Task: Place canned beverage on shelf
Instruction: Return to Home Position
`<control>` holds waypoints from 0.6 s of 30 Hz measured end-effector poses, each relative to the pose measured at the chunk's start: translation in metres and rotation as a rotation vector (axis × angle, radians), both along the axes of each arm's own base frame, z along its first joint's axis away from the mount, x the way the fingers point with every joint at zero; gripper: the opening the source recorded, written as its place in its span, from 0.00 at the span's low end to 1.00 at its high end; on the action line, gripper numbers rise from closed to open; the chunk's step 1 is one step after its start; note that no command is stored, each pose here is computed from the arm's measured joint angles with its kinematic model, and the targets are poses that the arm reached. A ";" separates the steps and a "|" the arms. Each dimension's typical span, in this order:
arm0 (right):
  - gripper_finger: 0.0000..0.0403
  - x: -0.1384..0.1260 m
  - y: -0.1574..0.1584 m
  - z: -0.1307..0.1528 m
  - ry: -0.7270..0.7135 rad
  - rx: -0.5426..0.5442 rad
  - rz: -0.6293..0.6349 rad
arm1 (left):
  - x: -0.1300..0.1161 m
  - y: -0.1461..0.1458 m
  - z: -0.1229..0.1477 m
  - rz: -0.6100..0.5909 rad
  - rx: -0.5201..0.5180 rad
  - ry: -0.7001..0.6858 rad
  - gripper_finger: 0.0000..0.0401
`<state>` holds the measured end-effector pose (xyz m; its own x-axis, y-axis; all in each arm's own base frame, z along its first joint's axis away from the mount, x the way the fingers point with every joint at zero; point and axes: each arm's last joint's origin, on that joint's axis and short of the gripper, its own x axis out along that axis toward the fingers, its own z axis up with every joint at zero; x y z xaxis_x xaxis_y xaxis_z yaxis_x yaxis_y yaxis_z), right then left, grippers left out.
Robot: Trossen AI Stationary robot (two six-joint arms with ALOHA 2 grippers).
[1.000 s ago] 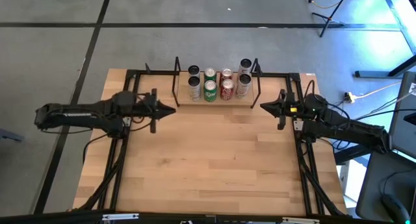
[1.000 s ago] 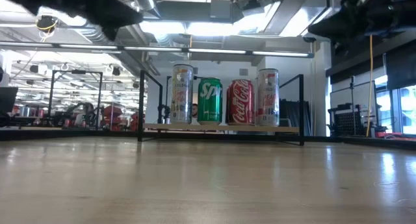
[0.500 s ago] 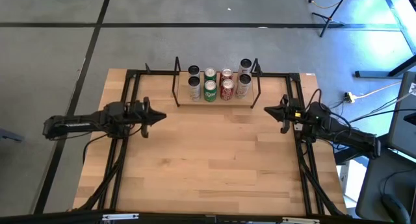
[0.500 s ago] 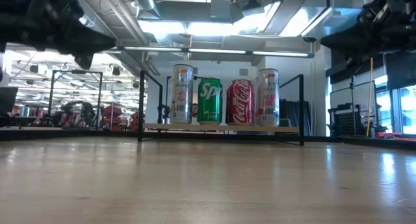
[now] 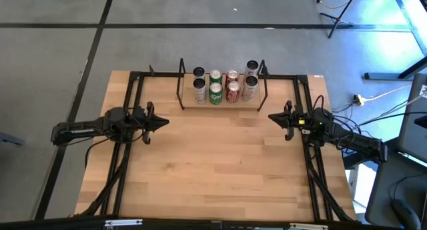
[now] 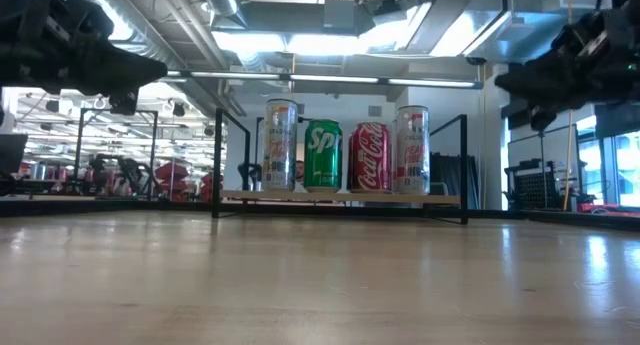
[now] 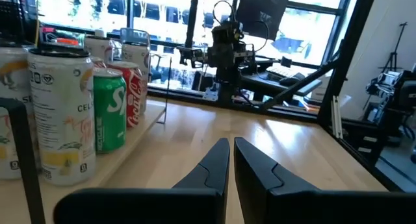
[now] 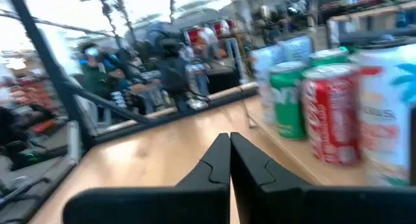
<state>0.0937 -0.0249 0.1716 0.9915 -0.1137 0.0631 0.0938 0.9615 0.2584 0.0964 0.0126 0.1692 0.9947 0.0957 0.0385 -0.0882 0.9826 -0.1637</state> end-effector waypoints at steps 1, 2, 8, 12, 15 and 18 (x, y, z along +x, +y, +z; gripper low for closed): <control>0.00 0.000 0.000 -0.001 0.010 0.001 -0.012 | 0.000 0.000 0.000 0.000 0.000 0.001 0.04; 0.00 0.000 -0.001 -0.001 0.013 0.002 -0.025 | 0.000 0.000 -0.001 -0.001 -0.004 0.007 0.04; 0.00 0.000 -0.001 -0.001 0.011 0.036 -0.029 | 0.000 0.000 -0.002 0.011 -0.010 0.017 0.04; 0.00 0.000 -0.001 -0.001 0.011 0.037 -0.029 | 0.000 0.000 -0.002 0.010 -0.010 0.018 0.04; 0.00 0.000 -0.001 -0.002 0.012 0.037 -0.029 | 0.000 0.000 -0.002 0.010 -0.010 0.018 0.04; 0.00 0.000 -0.001 -0.001 0.011 0.037 -0.029 | 0.000 0.000 -0.002 0.010 -0.010 0.018 0.04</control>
<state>0.0940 -0.0259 0.1701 0.9884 -0.1444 0.0472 0.1245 0.9481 0.2927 0.0968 0.0129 0.1675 0.9942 0.1062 0.0196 -0.1013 0.9799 -0.1721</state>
